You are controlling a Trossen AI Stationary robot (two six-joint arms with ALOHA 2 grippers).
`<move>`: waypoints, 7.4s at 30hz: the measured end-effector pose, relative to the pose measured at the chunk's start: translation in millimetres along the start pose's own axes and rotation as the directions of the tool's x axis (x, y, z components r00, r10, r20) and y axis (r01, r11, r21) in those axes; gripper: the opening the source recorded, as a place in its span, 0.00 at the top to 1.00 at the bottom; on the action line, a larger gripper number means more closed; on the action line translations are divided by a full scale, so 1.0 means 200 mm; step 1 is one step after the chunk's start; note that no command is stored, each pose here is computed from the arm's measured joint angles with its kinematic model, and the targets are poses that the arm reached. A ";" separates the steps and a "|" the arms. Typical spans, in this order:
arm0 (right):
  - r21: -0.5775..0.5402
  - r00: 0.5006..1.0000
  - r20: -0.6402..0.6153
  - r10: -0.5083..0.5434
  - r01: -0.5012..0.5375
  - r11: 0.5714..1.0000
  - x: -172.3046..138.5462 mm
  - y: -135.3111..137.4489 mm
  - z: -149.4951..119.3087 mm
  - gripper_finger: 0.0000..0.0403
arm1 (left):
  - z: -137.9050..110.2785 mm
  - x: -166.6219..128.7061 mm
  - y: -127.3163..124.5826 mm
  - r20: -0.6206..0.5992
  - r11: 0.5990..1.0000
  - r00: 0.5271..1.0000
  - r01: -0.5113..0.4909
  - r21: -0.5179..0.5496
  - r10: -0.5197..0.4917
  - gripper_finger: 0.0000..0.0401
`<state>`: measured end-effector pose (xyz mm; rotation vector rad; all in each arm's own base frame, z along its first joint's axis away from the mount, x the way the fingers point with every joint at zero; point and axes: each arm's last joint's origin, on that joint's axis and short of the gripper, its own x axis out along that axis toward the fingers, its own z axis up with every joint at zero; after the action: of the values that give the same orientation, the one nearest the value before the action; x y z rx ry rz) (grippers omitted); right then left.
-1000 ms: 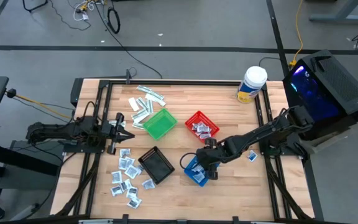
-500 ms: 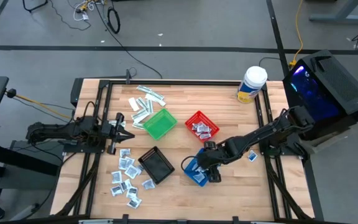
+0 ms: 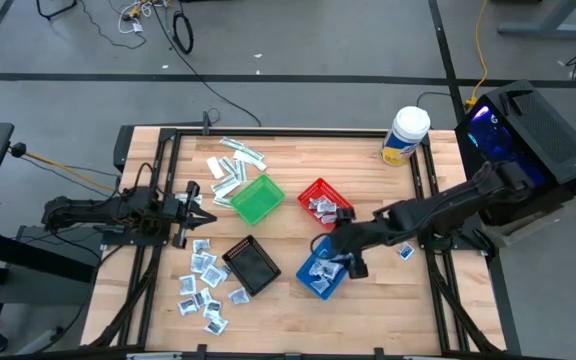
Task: Pick & Place First Aid Supplies
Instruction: Put the blue alcohol pad into the blue bin
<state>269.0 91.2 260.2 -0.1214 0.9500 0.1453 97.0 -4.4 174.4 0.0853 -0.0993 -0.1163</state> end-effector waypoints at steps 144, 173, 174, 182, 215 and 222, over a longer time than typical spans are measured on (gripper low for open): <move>0.275 0.589 -0.797 0.132 0.158 0.948 0.12 -0.01 -0.74 0.23 | -0.01 0.00 0.00 -0.012 1.000 1.000 0.000 -0.001 -0.001 0.94; 0.202 0.560 -0.829 0.006 0.289 0.936 0.13 0.01 -0.76 0.23 | -0.01 0.00 0.00 -0.012 1.000 1.000 0.001 -0.001 -0.001 0.94; 0.198 0.559 -0.829 0.001 0.292 0.936 0.13 0.01 -0.76 0.23 | -0.01 0.00 0.00 -0.012 1.000 1.000 0.001 -0.001 -0.001 0.94; 0.210 0.559 -0.829 0.029 0.261 0.942 0.13 0.01 -0.76 0.19 | -0.01 0.00 0.00 -0.012 1.000 1.000 0.001 -0.001 -0.001 0.94; 0.216 0.558 -0.825 0.094 0.156 0.964 0.21 0.03 -0.78 0.03 | -0.01 0.00 0.00 -0.012 1.000 1.000 0.000 -0.001 -0.001 0.94; 0.226 0.545 -0.830 0.119 0.134 0.965 0.22 0.01 -0.80 0.03 | -0.01 0.00 0.00 -0.012 1.000 1.000 0.001 -0.001 -0.001 0.94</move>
<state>165.7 69.4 132.0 0.0738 1.9514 -0.0747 97.1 -4.4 173.2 0.0847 -0.0870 -0.1167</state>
